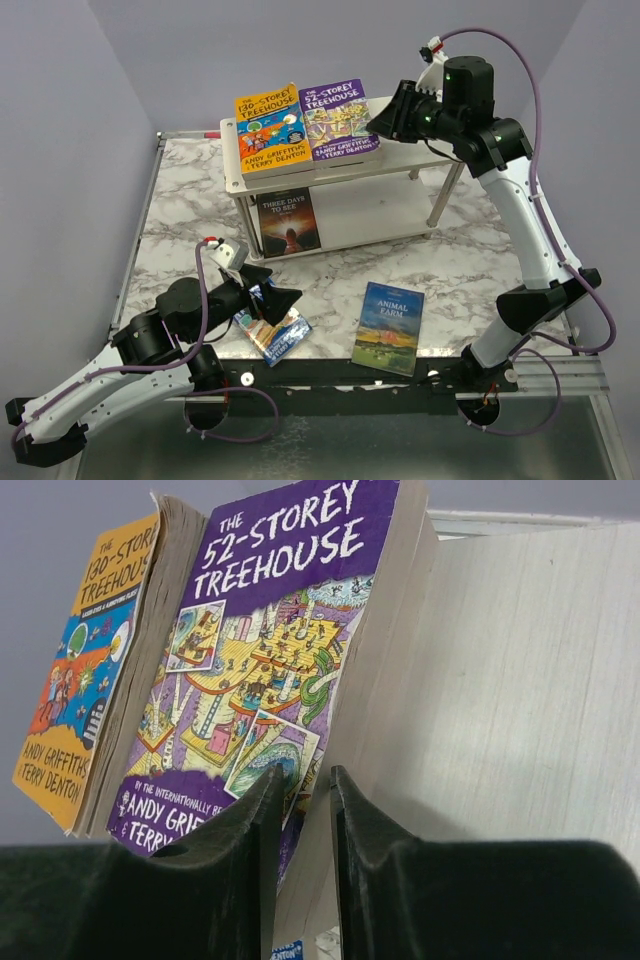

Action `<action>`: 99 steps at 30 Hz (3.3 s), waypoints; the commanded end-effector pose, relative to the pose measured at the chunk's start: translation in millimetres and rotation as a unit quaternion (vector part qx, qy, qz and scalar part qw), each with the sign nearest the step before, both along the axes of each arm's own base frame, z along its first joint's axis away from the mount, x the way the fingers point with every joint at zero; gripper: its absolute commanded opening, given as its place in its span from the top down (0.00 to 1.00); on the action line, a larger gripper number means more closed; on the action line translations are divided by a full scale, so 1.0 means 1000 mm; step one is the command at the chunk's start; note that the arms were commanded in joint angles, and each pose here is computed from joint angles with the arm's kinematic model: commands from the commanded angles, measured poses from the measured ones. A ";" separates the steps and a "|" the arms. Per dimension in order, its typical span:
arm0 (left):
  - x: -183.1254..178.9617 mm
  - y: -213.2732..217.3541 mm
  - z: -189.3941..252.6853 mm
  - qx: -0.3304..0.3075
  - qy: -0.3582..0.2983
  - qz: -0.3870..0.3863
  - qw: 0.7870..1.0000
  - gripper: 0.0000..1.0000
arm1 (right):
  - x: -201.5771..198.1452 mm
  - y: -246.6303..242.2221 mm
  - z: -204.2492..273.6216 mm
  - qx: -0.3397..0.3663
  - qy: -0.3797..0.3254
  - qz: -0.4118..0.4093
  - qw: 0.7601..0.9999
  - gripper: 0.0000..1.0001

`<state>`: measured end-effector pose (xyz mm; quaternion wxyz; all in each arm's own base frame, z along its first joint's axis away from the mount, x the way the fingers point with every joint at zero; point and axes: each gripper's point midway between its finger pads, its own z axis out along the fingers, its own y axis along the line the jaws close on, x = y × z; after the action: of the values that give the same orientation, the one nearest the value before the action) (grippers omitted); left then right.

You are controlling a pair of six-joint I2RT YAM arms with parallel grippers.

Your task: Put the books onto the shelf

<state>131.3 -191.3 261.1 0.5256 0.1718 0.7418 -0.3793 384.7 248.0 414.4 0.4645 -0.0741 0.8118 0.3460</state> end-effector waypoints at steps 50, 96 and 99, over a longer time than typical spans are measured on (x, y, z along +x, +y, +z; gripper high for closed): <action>0.004 -0.126 -0.181 0.063 0.253 0.007 0.966 0.01 | -0.220 -0.145 -0.334 -0.025 0.300 -0.278 0.912 0.20; -0.027 -0.145 -0.264 0.084 0.365 -0.034 0.927 0.34 | -0.248 -0.103 -0.427 0.032 0.396 -0.182 0.899 0.92; -0.029 -0.144 -0.259 0.073 0.366 -0.039 0.927 0.49 | -0.247 -0.102 -0.429 0.029 0.399 -0.181 0.898 0.99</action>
<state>167.6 -346.0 38.8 0.3223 0.0438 0.8669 -0.3779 163.1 145.9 13.8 0.2137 0.2306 0.9034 0.2915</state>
